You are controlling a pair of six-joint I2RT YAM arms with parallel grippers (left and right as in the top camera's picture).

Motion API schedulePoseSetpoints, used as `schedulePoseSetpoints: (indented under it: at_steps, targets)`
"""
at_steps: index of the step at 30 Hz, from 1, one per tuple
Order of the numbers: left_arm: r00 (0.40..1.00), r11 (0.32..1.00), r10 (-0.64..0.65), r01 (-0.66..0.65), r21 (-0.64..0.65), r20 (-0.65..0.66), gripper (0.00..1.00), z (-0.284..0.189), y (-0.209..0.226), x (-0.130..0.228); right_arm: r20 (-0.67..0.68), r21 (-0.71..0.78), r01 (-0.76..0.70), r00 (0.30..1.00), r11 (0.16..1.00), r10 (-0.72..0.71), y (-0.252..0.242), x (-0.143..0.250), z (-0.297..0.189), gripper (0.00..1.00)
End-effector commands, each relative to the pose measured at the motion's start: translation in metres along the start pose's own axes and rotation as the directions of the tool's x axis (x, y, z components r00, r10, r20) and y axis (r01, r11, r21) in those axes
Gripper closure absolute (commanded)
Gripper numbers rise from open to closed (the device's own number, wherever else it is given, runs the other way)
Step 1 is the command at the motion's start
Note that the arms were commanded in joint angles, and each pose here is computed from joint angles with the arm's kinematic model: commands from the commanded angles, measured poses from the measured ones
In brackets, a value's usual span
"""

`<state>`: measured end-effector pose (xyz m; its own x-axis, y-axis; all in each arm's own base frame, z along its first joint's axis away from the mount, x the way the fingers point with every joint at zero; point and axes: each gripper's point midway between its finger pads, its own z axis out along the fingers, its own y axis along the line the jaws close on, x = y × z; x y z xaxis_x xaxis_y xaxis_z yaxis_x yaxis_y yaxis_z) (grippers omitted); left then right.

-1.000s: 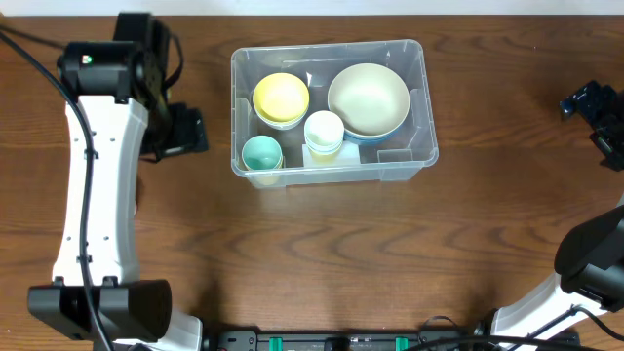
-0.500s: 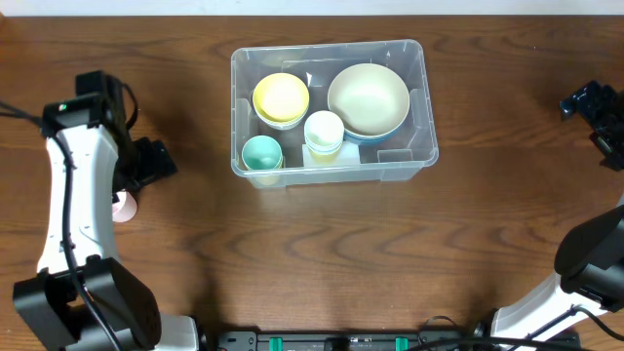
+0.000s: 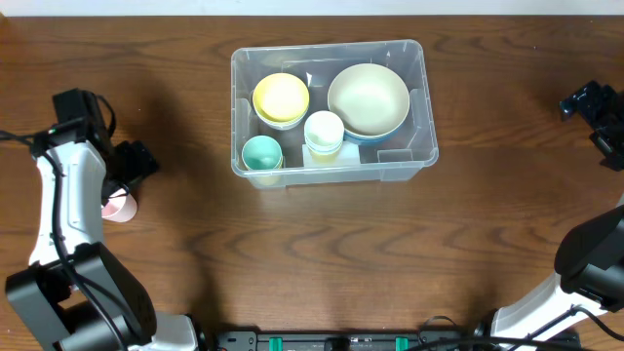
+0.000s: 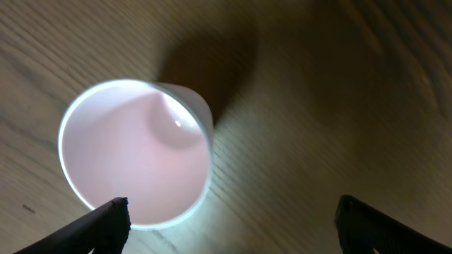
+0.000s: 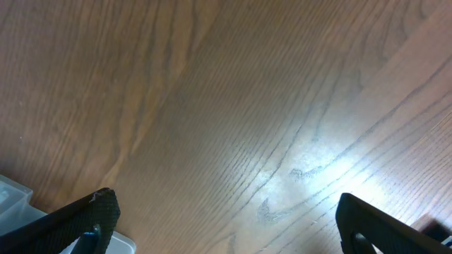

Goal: Pack container
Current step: 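Return the left gripper to the pink cup and grasp it, then carry the pink cup into the container above the teal cup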

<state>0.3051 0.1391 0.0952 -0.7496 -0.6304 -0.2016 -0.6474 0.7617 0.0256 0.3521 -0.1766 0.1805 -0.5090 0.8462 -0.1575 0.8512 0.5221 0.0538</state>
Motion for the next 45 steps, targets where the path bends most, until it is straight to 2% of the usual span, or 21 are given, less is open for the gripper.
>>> schedulePoseSetpoints:
  at_steps: [1,8,11,13,15,21,26,29,32,37,41,45]
  targets:
    - [0.999,0.999,-0.043,0.043,-0.019,-0.031,0.07,0.018,0.005,-0.001,0.006,0.004,-0.015,1.0,1.0,0.015,-0.001,0.0,-0.001,0.01]
    - [0.991,0.998,-0.044,0.038,-0.049,-0.127,0.09,0.056,0.004,0.009,0.006,0.004,-0.015,1.0,1.0,0.015,-0.001,0.0,-0.001,0.01]
    - [0.988,0.998,-0.048,0.04,-0.057,-0.146,0.33,0.062,0.004,0.011,0.006,0.004,-0.015,1.0,1.0,0.015,-0.001,0.0,-0.001,0.01]
    - [0.987,0.997,-0.065,0.057,-0.06,-0.148,0.41,0.062,0.004,0.012,0.006,0.004,-0.015,1.0,1.0,0.015,-0.001,0.0,-0.001,0.01]
    - [0.986,0.996,-0.079,0.071,-0.061,-0.149,0.6,0.062,0.004,0.012,0.006,0.004,-0.015,1.0,1.0,0.015,-0.001,0.0,-0.001,0.01]
    - [0.977,0.995,-0.078,0.088,0.037,-0.2,0.94,0.058,-0.013,0.021,0.006,0.004,-0.015,1.0,1.0,0.015,-0.001,0.0,-0.001,0.01]
    - [0.973,0.976,-0.014,0.063,0.207,-0.231,0.94,0.036,-0.044,0.026,0.006,0.004,-0.015,1.0,1.0,0.015,-0.001,0.0,-0.001,0.01]
    - [0.975,0.933,0.108,-0.032,0.357,-0.194,0.94,0.007,-0.074,0.028,0.006,0.004,-0.015,1.0,1.0,0.015,-0.001,0.0,-0.001,0.01]
    - [0.965,0.869,0.248,-0.181,0.461,-0.088,0.94,-0.034,-0.103,0.035,0.006,0.004,-0.015,1.0,1.0,0.015,-0.001,0.0,-0.001,0.01]
    - [0.892,0.751,0.422,-0.444,0.489,0.161,0.94,-0.109,-0.144,0.049,0.006,0.004,-0.015,1.0,1.0,0.015,-0.001,0.0,-0.001,0.01]
    - [0.795,0.676,0.482,-0.605,0.421,0.368,0.94,-0.164,-0.173,0.058,0.006,0.004,-0.015,1.0,1.0,0.015,-0.001,0.0,-0.001,0.01]
    - [0.693,0.613,0.523,-0.711,0.346,0.497,0.94,-0.19,-0.202,0.072,0.006,0.004,-0.015,1.0,1.0,0.015,-0.001,0.0,-0.001,0.01]
